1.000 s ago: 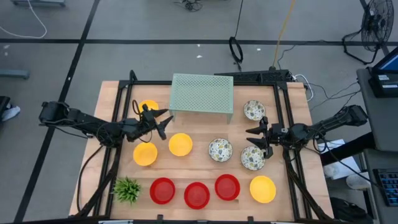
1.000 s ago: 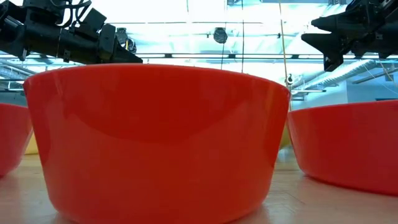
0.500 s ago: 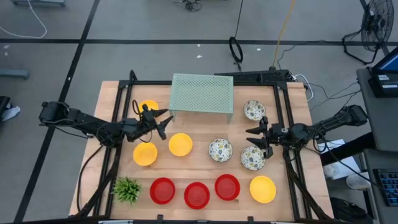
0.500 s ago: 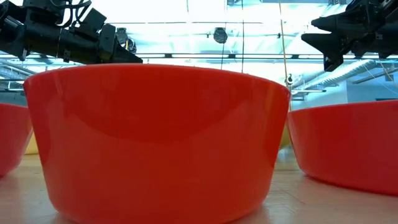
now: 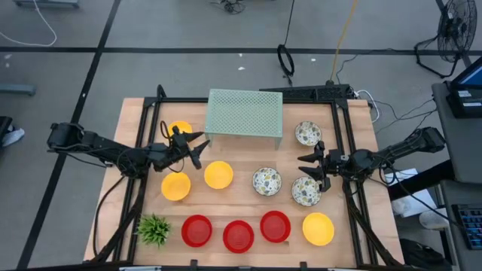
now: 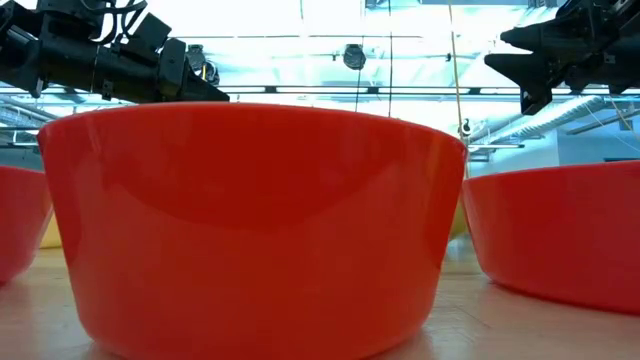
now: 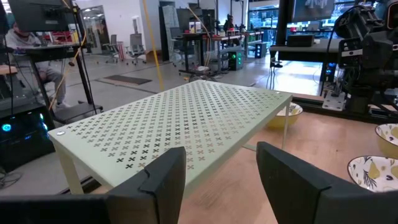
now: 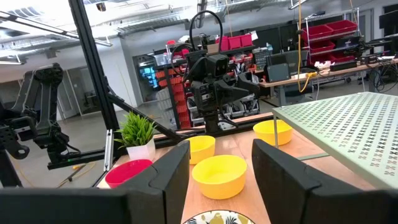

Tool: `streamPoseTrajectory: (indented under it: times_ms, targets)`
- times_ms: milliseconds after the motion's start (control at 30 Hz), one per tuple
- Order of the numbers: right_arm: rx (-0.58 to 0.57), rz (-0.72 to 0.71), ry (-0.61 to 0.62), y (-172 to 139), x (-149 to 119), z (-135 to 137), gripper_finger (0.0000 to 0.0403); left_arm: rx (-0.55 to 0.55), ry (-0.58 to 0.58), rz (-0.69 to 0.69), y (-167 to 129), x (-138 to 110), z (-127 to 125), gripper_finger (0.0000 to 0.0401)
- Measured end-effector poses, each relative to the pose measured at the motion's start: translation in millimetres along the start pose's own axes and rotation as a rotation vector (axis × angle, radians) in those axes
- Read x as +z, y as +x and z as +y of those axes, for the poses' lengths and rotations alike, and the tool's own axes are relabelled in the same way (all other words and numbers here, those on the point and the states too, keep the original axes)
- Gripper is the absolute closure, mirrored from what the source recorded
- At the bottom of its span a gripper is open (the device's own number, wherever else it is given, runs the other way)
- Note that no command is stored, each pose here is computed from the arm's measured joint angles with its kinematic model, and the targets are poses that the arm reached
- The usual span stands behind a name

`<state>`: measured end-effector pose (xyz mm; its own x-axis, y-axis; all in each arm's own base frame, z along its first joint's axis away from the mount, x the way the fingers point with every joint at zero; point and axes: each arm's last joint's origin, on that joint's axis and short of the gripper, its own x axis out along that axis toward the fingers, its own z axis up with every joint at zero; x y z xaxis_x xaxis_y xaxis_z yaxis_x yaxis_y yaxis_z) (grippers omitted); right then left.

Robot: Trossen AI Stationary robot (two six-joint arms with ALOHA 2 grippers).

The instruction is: Pick & Place Mini bowls

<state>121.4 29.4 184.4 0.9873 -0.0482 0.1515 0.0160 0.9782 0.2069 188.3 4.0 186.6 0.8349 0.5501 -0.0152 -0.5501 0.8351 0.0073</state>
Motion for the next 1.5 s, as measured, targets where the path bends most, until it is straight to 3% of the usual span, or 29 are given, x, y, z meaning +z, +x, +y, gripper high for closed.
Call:
streamPoseTrajectory:
  times_ms: [900,1500]
  targets:
    - [0.0,-0.001,-0.008,0.0,0.0,0.0,0.0243,0.0,0.0,0.0,0.0,0.1,-0.1,0.0201]
    - [0.013,-0.084,0.05,-0.4,8.5,1.1,0.0243,-0.001,-0.002,0.0,0.0,0.1,-0.1,0.0201]
